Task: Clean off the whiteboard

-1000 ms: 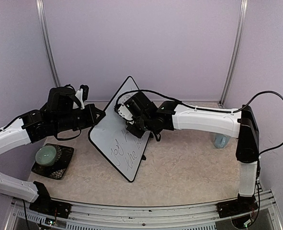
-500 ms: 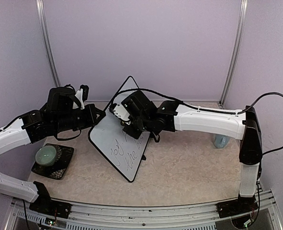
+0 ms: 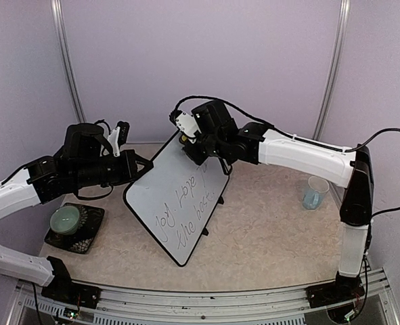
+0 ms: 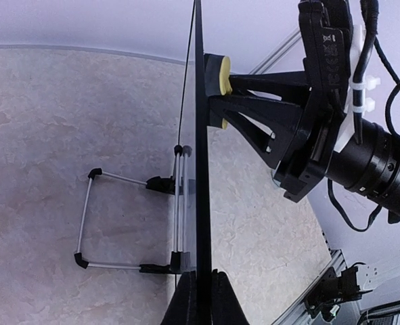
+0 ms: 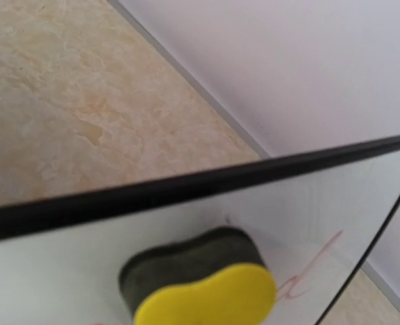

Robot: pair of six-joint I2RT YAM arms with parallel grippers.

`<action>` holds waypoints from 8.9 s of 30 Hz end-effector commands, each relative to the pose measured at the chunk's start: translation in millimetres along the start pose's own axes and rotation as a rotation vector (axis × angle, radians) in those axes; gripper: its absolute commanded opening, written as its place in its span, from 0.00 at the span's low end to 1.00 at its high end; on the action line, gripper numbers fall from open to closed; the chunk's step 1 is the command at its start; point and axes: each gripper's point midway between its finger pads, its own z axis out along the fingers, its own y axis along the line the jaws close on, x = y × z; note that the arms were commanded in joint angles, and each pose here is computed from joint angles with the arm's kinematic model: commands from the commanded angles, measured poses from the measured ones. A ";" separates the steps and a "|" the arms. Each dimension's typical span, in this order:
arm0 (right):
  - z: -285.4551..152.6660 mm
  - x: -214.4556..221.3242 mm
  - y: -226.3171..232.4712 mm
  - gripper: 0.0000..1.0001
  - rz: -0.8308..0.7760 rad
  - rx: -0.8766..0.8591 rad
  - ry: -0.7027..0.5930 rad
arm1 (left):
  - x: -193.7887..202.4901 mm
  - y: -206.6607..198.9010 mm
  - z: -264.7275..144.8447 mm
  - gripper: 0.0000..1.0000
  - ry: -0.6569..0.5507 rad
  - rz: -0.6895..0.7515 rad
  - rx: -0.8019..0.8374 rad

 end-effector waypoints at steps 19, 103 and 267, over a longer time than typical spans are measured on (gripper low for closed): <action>-62.3 21.4 -10.2 0.00 0.069 0.010 0.002 | 9.0 -36.5 -10.7 0.22 0.106 0.036 0.160; -31.0 91.4 43.9 0.00 0.104 -0.139 0.175 | 6.2 -45.5 21.7 0.00 0.137 0.129 0.111; 16.1 79.0 -38.5 0.00 0.207 -0.059 0.147 | 10.5 -47.6 14.4 0.00 0.130 0.132 0.121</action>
